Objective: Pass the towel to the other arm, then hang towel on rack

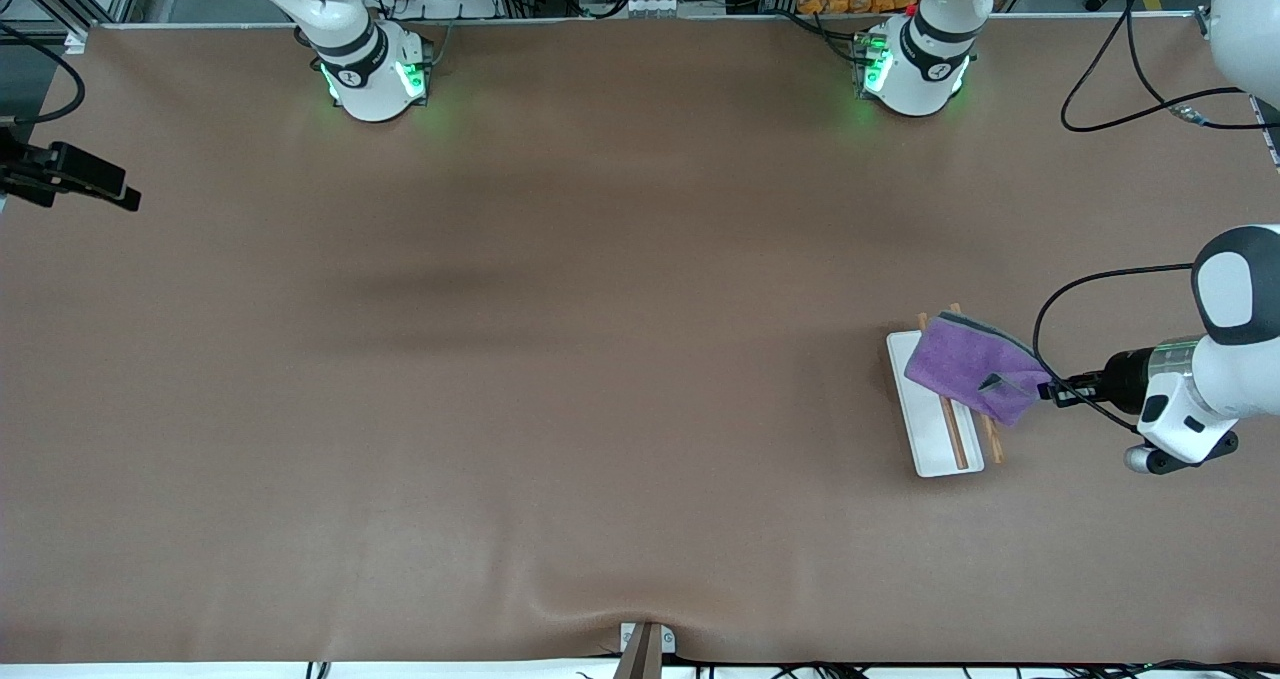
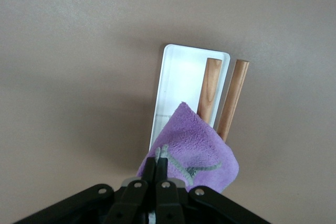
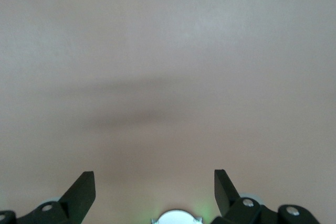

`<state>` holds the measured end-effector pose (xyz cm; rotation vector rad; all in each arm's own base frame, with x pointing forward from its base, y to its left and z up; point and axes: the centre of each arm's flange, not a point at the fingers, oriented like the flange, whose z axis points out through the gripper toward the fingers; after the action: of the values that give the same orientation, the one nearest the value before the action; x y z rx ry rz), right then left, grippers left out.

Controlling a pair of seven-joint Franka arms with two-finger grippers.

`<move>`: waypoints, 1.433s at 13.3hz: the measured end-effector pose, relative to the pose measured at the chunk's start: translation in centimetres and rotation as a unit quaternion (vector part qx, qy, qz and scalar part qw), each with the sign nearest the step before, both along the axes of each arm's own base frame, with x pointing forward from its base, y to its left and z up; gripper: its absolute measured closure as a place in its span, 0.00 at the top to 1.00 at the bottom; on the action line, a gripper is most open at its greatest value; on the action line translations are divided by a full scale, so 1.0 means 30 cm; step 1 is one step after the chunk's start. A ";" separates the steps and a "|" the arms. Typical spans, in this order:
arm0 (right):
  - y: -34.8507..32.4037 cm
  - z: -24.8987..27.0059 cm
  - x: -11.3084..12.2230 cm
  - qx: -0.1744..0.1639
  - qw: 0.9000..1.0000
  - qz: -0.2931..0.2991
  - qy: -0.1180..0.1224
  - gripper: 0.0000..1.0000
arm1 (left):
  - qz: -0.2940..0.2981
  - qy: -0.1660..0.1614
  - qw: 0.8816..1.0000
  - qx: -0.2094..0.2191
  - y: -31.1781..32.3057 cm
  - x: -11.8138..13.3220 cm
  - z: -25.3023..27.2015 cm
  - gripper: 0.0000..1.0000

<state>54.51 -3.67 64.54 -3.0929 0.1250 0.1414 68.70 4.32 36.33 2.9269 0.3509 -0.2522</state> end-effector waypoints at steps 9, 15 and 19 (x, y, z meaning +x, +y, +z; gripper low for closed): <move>-0.055 0.057 -0.025 -0.002 1.000 -0.016 -0.024 1.00 | -0.010 -0.035 0.999 0.007 -0.043 0.008 0.146 0.90; -0.065 0.064 -0.026 -0.003 0.999 -0.019 -0.026 1.00 | -0.093 -0.115 0.980 0.131 -0.213 -0.049 0.492 1.00; -0.064 0.083 -0.027 -0.003 0.999 -0.019 -0.033 1.00 | -0.104 -0.136 0.974 0.149 -0.283 -0.134 0.687 1.00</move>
<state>53.70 -5.60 67.03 -3.0950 0.1811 0.0390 64.67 -4.17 56.93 3.2364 0.0414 0.1912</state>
